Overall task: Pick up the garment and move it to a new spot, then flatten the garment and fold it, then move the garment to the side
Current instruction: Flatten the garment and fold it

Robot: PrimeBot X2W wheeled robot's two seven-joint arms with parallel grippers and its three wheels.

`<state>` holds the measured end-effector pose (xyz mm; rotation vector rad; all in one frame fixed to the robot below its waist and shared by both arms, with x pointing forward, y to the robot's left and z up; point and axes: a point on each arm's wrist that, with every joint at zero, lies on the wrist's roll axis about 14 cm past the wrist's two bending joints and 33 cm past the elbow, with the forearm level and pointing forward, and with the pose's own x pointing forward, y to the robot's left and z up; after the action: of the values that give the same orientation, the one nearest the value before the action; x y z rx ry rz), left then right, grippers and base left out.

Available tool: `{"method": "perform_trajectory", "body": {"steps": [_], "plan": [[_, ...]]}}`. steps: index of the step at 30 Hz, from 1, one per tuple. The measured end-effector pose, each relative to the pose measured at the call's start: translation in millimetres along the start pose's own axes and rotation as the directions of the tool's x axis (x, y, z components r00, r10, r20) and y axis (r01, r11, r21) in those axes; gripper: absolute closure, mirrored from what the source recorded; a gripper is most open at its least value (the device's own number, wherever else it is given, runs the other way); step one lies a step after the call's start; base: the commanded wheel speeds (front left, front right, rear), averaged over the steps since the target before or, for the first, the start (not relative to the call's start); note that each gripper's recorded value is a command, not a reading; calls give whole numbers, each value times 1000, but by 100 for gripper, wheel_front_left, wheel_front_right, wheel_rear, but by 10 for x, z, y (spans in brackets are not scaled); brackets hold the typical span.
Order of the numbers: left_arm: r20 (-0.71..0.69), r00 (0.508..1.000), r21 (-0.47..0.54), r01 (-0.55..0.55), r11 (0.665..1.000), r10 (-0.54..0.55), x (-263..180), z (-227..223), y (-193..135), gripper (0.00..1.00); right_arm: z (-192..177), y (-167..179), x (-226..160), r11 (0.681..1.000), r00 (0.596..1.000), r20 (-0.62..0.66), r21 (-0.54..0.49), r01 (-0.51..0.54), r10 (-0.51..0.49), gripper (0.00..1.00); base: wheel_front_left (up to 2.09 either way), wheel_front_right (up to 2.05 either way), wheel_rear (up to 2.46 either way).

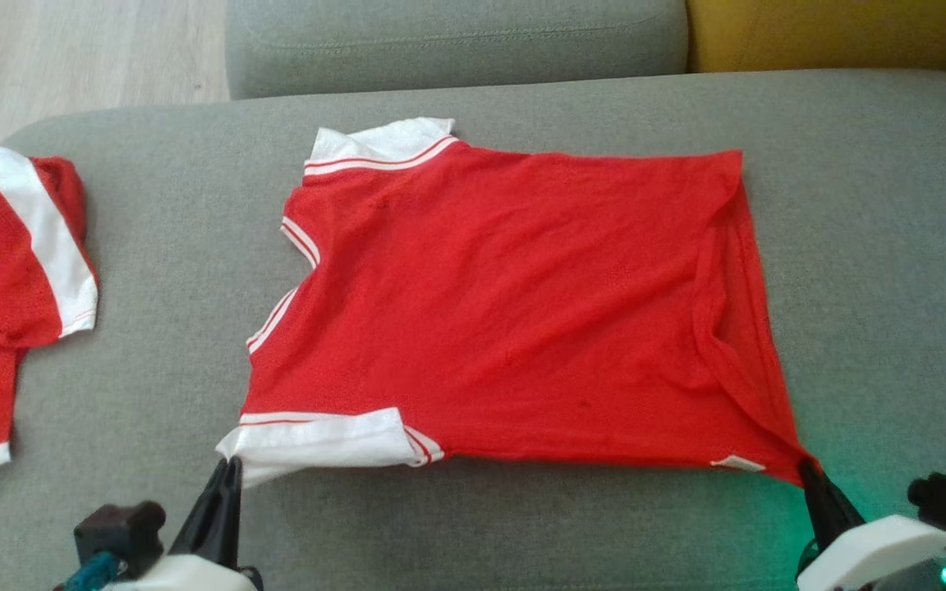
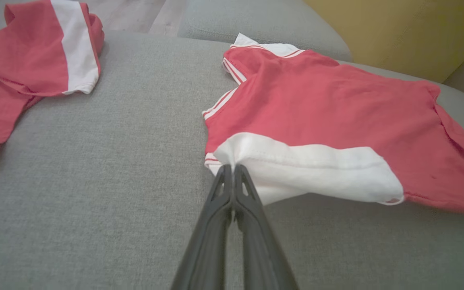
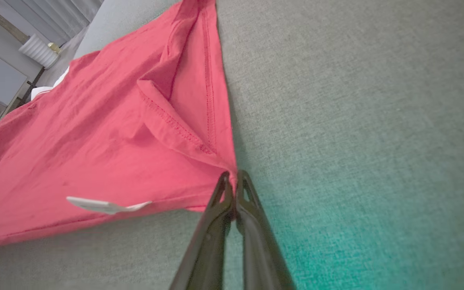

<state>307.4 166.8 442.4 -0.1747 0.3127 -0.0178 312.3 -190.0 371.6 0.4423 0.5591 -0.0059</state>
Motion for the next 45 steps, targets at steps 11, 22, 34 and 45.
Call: {"method": "perform_trajectory", "body": {"steps": [11,22,34,45], "plan": [[2,998,21,63,998,-63,168,165,-97,100,140,52,-111,999,998,-53,-16,31,-31,100,0,0,0],[1,987,68,160,985,-160,943,451,-247,100,615,293,414,998,996,-86,-61,-15,9,100,0,0,0],[-7,990,23,140,990,-140,1309,233,-182,0,794,544,774,990,996,-20,-109,-87,86,0,0,0,0],[312,947,52,59,997,-72,1024,766,-188,0,1551,933,312,927,879,395,-353,-124,268,0,0,0,0]]}}
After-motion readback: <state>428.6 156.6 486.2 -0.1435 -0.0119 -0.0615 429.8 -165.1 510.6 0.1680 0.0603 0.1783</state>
